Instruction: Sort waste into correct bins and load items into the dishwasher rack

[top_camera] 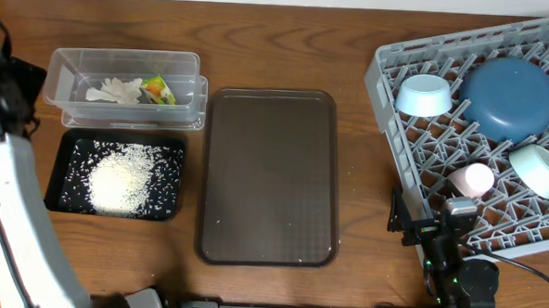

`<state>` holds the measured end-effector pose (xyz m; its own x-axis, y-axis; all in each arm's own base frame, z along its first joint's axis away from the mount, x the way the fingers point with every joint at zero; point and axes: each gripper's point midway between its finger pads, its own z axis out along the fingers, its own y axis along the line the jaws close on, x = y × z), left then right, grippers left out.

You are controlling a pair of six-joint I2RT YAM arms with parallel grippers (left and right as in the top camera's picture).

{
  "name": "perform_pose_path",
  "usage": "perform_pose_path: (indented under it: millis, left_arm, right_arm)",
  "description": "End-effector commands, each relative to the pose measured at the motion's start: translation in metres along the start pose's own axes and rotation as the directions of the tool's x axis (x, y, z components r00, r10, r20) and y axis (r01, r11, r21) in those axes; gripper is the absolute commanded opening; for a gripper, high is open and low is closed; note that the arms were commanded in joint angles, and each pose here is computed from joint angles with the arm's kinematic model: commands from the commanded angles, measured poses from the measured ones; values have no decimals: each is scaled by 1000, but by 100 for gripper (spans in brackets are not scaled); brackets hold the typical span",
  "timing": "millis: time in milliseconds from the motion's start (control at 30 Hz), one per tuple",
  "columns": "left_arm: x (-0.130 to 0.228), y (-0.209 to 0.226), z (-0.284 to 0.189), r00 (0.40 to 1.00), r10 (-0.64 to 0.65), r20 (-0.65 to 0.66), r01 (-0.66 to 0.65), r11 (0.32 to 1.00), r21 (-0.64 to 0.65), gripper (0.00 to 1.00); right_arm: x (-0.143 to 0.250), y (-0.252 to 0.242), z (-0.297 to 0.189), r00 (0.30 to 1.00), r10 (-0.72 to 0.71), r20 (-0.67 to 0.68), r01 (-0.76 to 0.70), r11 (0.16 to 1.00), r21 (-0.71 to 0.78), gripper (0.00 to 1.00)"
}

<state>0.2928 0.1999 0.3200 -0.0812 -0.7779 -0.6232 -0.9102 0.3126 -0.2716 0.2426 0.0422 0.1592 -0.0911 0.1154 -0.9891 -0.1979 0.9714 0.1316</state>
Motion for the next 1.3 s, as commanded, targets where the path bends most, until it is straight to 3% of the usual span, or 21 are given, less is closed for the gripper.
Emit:
perform_pose_path:
  millis: [0, 333, 533, 867, 1067, 1200, 1267]
  left_arm:
    - [-13, 9, -43, 996, -41, 84, 35, 997, 69, 95]
    - [4, -4, -125, 988, -6, 152, -41, 952, 305, 95]
    - [21, 0, -152, 988, 34, 151, -89, 921, 380, 95]
    - [77, 51, -136, 985, 173, 1, -167, 948, 270, 95]
    - [114, 50, -106, 977, 214, -4, -201, 923, 328, 95]
    - [147, 27, -97, 957, 289, 28, -262, 818, 513, 95]
    - [161, 12, -100, 940, 331, 88, -311, 717, 624, 95]
  right_arm:
    - [0, -4, 0, 1000, -13, 2, 13, 1000, 21, 99]
    - [0, -4, 0, 1000, -13, 2, 13, 1000, 21, 99]
    - [0, -4, 0, 1000, -13, 2, 13, 1000, 21, 99]
    - [0, -4, 0, 1000, -13, 2, 13, 1000, 21, 99]
    - [0, -4, 0, 1000, -13, 2, 13, 1000, 21, 99]
    - [0, -4, 0, 1000, -13, 2, 13, 1000, 21, 99]
    - [0, -4, 0, 1000, -13, 2, 13, 1000, 21, 99]
